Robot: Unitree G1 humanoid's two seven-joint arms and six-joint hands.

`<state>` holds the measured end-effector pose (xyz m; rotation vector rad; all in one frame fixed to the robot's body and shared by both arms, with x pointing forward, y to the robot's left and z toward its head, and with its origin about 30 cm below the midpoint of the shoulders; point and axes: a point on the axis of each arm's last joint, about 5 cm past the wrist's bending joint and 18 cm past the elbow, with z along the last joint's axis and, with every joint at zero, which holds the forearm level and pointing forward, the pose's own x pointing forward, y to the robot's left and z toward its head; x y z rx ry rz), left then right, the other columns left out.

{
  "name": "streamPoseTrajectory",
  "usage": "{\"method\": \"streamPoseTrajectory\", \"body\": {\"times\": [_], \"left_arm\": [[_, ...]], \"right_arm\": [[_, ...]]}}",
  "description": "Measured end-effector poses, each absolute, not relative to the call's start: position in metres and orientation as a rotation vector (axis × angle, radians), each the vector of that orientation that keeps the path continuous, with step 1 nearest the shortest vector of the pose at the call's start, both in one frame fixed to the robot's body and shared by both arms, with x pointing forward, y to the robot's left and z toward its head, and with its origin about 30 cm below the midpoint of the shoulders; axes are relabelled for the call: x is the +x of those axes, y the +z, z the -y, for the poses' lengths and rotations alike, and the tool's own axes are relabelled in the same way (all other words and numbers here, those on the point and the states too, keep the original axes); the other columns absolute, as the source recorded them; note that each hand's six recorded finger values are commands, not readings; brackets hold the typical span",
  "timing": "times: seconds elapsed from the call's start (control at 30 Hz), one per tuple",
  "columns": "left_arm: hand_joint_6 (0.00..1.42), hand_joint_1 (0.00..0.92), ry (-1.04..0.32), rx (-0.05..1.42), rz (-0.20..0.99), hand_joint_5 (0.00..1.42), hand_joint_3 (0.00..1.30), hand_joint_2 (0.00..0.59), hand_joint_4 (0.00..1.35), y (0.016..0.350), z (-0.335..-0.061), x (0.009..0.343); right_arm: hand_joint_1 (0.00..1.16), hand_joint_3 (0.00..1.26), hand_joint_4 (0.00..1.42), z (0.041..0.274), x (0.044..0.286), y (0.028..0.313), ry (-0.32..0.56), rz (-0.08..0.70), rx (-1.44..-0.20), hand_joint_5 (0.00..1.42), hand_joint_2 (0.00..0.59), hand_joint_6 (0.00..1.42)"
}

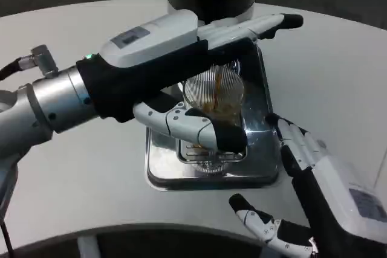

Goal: Grasp the cup under the faucet to collect the drink, then remove the cup.

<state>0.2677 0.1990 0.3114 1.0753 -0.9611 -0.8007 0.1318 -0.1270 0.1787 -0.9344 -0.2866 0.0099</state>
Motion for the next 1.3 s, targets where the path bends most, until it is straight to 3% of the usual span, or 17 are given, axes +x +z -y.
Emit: {"method": "streamPoseTrajectory", "body": {"times": [0.23,0.63,1.0,1.3], "left_arm": [[0.06,0.000,-0.799,1.077,0.958,0.07,0.00,0.098,0.00,0.313,-0.198,0.266],[0.06,0.000,-0.796,1.083,0.952,0.07,0.00,0.098,0.00,0.313,-0.199,0.264],[0.05,0.000,-0.797,1.092,0.945,0.07,0.00,0.099,0.00,0.312,-0.201,0.260],[0.04,0.000,-0.791,1.093,0.940,0.07,0.00,0.099,0.00,0.312,-0.203,0.259]], "right_arm": [[0.57,0.00,0.00,0.123,0.151,0.175,0.003,0.269,-0.796,0.00,0.238,0.00],[0.62,0.00,0.00,0.113,0.186,0.170,-0.003,0.228,-0.667,0.00,0.216,0.00],[0.64,0.00,0.00,0.097,0.216,0.163,0.004,0.197,-0.597,0.00,0.215,0.00],[0.69,0.00,0.00,0.083,0.232,0.166,0.010,0.229,-0.575,0.00,0.202,0.00]]}}
